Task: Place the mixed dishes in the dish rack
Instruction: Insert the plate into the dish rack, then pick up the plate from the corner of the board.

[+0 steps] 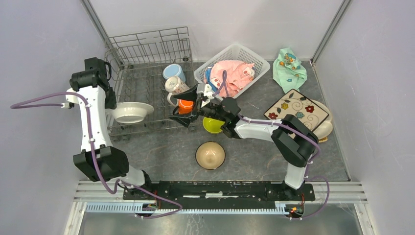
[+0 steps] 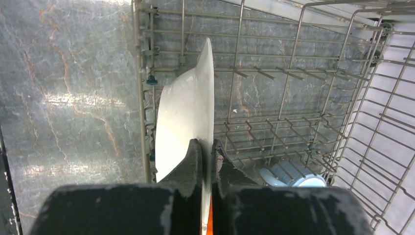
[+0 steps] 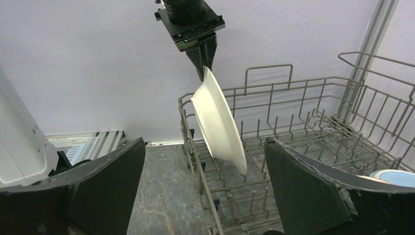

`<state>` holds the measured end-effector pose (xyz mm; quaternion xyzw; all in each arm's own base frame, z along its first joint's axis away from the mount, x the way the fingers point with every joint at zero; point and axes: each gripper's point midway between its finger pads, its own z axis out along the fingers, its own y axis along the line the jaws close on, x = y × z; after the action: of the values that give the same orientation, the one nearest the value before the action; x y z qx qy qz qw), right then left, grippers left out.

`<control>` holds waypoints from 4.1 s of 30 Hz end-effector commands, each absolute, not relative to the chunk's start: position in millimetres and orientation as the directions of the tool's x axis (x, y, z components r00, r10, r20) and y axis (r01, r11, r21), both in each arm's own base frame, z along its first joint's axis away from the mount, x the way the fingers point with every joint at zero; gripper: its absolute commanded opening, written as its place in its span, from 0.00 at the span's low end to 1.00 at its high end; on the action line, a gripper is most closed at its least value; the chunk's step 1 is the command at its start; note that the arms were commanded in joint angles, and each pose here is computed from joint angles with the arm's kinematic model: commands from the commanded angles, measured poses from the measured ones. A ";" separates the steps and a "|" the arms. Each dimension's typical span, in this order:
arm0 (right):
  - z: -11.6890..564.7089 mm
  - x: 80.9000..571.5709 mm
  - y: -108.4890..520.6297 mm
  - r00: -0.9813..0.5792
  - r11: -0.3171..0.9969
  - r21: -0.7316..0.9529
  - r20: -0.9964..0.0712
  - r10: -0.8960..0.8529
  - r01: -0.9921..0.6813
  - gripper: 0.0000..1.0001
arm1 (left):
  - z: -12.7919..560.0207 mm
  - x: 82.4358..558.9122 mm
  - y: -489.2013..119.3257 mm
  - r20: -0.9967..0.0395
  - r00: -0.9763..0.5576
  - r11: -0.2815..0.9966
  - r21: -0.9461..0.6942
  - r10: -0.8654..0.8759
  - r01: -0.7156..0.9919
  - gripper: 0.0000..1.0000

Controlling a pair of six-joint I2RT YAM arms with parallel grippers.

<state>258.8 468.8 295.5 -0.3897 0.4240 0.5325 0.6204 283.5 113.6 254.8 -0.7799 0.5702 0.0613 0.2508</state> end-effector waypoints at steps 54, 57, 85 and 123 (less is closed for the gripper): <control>205.6 326.9 407.8 -0.404 0.643 0.376 -0.908 0.113 -0.667 0.59 | 321.6 351.5 -31.9 -0.883 -0.189 0.903 -0.420 -0.429 -0.087 1.00; 220.6 326.8 406.1 -0.389 0.640 0.373 -0.913 0.123 -0.672 0.59 | 322.1 341.7 -44.4 -0.900 -0.193 0.920 -0.391 -0.390 -0.033 1.00; 203.9 324.5 393.8 -0.475 0.653 0.426 -0.872 0.114 -0.626 0.41 | 319.1 329.2 -86.0 -0.927 -0.197 0.908 -0.359 -0.320 0.216 1.00; 177.0 329.3 392.8 -0.512 0.665 0.407 -0.858 0.043 -0.626 0.36 | 269.3 325.5 -104.8 -0.917 -0.315 0.893 -0.339 -0.244 0.296 1.00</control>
<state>329.8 384.9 182.3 -0.1863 0.7914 0.3501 0.4652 325.5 -96.2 261.2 -0.0237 0.7884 -0.2234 0.5727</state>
